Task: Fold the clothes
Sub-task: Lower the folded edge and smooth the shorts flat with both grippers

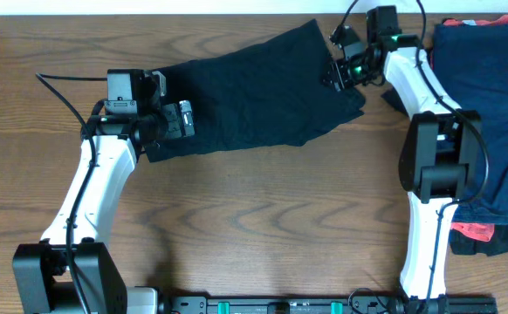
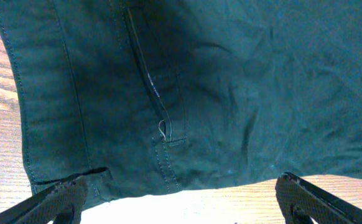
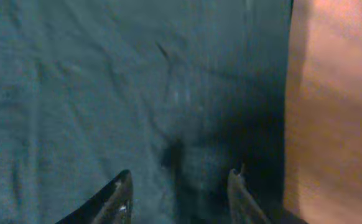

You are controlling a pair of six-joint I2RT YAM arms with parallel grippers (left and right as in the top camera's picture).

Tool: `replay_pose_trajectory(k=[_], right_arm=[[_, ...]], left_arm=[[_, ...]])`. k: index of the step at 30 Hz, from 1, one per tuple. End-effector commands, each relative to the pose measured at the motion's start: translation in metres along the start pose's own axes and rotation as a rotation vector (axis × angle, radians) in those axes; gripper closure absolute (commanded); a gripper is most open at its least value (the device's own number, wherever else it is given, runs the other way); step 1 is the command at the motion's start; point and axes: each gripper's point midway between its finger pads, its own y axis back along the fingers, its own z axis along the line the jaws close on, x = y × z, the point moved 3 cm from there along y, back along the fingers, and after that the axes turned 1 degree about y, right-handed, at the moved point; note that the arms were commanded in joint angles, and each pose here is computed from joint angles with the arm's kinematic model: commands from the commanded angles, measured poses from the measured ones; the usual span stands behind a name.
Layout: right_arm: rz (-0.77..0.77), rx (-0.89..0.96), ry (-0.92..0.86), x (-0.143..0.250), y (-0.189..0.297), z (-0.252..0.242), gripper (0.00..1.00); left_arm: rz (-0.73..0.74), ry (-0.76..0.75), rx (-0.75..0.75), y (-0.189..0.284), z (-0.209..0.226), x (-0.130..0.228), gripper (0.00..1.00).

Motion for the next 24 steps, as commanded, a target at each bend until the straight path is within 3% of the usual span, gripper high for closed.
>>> replay_pose_trajectory(k=[1, 7, 11, 13, 17, 24], right_arm=[[0.083, 0.040, -0.099, 0.019, -0.022, -0.003, 0.60], [0.248, 0.141, -0.385, 0.056, -0.019, -0.007, 0.67], [0.397, 0.142, -0.438, 0.086, -0.009, 0.003, 0.78], [0.455, 0.136, -0.421, 0.096, -0.005, 0.009, 0.79], [0.484, 0.118, -0.358, 0.097, 0.000, 0.022, 0.74], [0.440, 0.107, -0.263, 0.078, 0.026, 0.042, 0.54]], left_arm=[[-0.005, -0.006, -0.019, 0.000, 0.006, -0.004, 0.02], [0.001, 0.029, -0.041, 0.003, 0.021, -0.004, 0.02], [-0.013, 0.049, -0.051, 0.005, 0.030, -0.008, 0.02], [-0.023, 0.044, -0.058, 0.005, 0.036, -0.011, 0.02], [-0.002, 0.011, -0.072, -0.003, 0.047, -0.009, 0.02], [0.037, 0.042, -0.020, -0.027, 0.075, -0.024, 0.02]])
